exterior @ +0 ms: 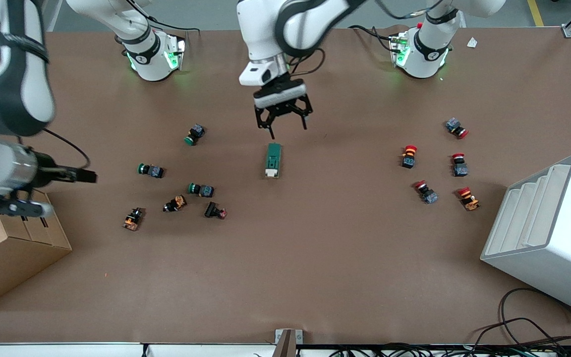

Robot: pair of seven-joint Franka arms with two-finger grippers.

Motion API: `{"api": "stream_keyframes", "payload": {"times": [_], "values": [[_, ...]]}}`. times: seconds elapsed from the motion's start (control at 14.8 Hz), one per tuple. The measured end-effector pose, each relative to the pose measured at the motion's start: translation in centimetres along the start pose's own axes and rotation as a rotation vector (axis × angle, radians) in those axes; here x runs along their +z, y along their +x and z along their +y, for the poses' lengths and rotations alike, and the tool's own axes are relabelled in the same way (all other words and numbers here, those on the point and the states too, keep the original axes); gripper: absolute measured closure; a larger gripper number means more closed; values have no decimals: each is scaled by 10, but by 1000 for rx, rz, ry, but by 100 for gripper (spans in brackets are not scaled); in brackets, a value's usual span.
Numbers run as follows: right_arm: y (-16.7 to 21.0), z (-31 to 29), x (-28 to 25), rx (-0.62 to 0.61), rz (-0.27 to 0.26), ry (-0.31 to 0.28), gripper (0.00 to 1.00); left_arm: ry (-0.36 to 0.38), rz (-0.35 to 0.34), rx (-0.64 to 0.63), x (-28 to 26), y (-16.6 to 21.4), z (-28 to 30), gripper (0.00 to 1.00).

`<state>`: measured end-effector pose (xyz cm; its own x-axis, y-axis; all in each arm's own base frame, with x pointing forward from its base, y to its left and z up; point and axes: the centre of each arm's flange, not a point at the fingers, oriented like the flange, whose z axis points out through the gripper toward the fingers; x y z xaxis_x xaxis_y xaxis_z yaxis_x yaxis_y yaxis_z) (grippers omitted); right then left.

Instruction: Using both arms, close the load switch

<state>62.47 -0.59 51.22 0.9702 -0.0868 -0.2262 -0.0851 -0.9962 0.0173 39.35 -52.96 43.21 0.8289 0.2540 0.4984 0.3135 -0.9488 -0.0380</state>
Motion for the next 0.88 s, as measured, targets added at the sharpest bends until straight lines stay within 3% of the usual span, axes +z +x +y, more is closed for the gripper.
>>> {"api": "stream_keyframes", "payload": {"times": [0.14,0.41,0.88], "values": [[-8,24,-27,-25,8,-11,0,12,-62,-55,0,85,-29,0],[-17,59,-50,-7,10,-2,0,39,-195,-37,13,201,-98,0],[-20,57,-68,-15,45,-3,0,-60,-357,204,-14,335,-277,0]]}}
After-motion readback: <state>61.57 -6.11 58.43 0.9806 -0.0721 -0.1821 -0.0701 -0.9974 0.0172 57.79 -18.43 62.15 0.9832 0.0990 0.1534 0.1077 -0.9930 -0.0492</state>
